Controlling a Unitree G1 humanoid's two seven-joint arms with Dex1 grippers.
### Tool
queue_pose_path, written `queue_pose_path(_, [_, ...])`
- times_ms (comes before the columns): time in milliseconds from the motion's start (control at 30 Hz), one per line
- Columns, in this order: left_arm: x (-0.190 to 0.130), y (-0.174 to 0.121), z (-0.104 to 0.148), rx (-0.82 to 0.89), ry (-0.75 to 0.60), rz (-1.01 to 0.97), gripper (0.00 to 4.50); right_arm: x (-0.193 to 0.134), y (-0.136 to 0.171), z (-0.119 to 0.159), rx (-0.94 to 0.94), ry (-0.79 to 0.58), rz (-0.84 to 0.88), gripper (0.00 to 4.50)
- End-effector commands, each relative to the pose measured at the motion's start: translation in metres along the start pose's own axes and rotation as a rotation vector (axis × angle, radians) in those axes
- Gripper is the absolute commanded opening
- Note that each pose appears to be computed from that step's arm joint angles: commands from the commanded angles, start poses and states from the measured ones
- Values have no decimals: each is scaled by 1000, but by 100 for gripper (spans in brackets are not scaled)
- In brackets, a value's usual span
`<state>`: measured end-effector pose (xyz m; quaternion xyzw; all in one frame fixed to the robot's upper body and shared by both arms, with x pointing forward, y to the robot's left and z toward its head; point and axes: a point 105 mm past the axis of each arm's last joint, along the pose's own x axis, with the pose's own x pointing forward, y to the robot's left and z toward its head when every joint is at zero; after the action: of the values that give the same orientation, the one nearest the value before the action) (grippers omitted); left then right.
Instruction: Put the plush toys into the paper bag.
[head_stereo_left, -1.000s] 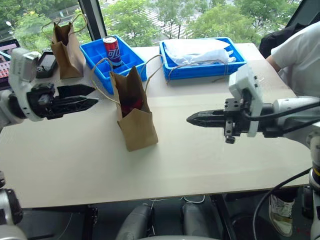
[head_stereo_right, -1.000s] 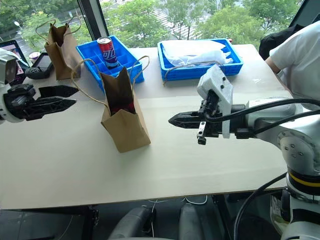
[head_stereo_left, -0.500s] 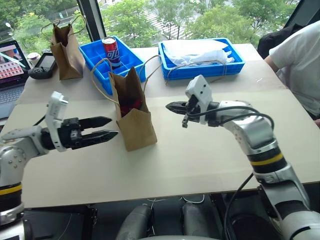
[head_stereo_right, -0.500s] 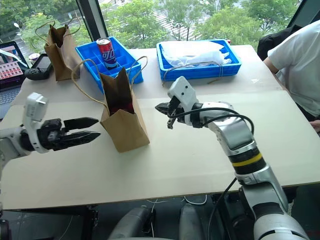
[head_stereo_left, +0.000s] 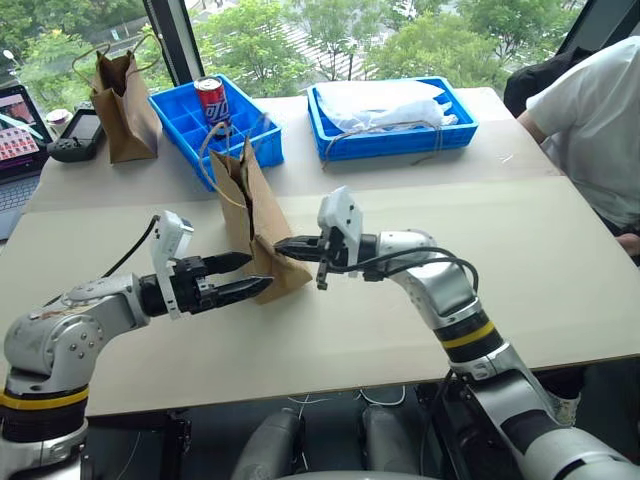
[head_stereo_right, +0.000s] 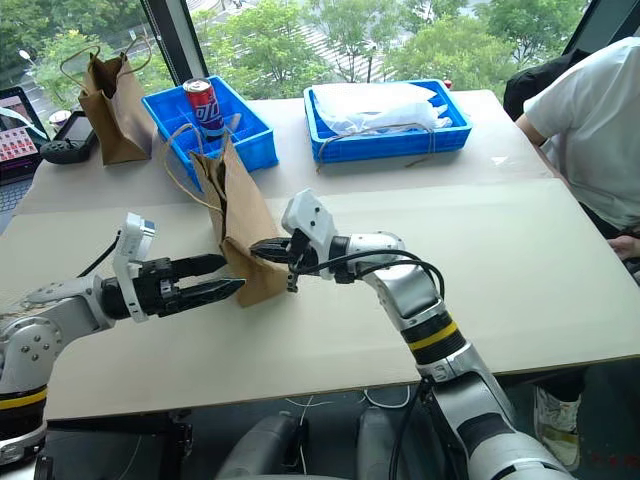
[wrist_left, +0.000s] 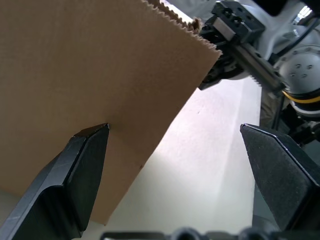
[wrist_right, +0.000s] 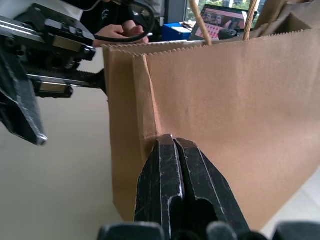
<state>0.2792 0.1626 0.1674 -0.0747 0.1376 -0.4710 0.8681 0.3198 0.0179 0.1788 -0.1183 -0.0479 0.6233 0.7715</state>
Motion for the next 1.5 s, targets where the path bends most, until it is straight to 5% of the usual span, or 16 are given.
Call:
queue_pose_path(33, [5,6,13,61,-41,41,450,8,7,16,-50,-51,30,3])
queue_pose_path(567, [12,14,37,46,-128,84,450,14,-1,-2,-43,6,-30,3])
queue_pose_path(967, [16,25,28,44,-64,122,12,7,-4,-11,-22,33,-83,0])
queue_pose_path(1267, [32,20,64,207,-73,-68,1,-65,5,-32,3,249,-118,0])
queue_pose_path(1500, [50,2,68,400,44,-350,1,-134,6,-25,4,389,-225,0])
